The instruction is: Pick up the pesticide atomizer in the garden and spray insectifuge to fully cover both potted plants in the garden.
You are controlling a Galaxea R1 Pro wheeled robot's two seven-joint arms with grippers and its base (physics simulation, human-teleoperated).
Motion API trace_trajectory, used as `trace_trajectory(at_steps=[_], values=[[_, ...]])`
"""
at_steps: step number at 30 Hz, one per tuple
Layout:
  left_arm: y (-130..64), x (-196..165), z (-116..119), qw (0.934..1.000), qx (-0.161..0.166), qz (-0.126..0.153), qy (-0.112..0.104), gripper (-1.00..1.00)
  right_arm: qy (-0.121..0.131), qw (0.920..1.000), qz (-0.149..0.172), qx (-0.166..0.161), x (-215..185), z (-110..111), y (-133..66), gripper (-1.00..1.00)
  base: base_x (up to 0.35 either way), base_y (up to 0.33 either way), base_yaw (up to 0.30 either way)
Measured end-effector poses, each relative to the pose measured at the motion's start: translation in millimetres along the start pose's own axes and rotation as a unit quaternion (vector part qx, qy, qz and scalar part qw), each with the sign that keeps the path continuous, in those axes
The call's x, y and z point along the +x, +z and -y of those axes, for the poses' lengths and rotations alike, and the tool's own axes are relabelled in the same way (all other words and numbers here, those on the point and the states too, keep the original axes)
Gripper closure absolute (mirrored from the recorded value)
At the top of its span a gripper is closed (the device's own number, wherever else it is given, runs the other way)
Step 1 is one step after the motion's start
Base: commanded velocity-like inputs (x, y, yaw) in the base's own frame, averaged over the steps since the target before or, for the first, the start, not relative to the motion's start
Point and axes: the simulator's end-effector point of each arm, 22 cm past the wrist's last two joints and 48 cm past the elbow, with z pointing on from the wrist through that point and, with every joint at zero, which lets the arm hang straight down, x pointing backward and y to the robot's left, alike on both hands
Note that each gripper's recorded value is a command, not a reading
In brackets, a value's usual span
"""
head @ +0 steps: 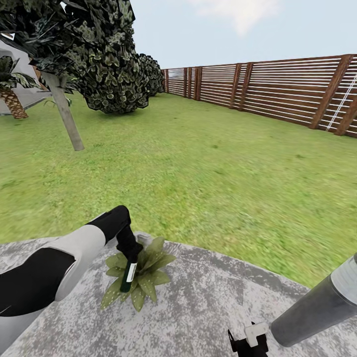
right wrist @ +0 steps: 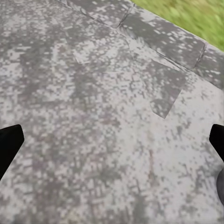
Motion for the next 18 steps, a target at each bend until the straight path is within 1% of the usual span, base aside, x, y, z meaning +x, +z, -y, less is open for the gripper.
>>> trace_trajectory(at_steps=[6, 13, 18], values=[[10.1, 8, 0, 1.0, 0.002, -0.009, 0.003, 1.0, 0.0, 1.0, 0.0, 0.0, 0, 0, 0.0, -1.0, 0.0, 0.0, 0.0], [10.8, 10, -3, 1.0, 0.001, -0.01, 0.002, 1.0, 0.0, 1.0, 0.0, 0.0, 0, 0, 0.0, -1.0, -0.008, 0.0, 0.0], [11.3, 8, 1, 0.9999, 0.002, -0.009, 0.004, 1.0, 0.0, 1.0, 0.0, -0.001, 0, -1, 0.2, -1.0, -0.258, 0.03, 0.0]])
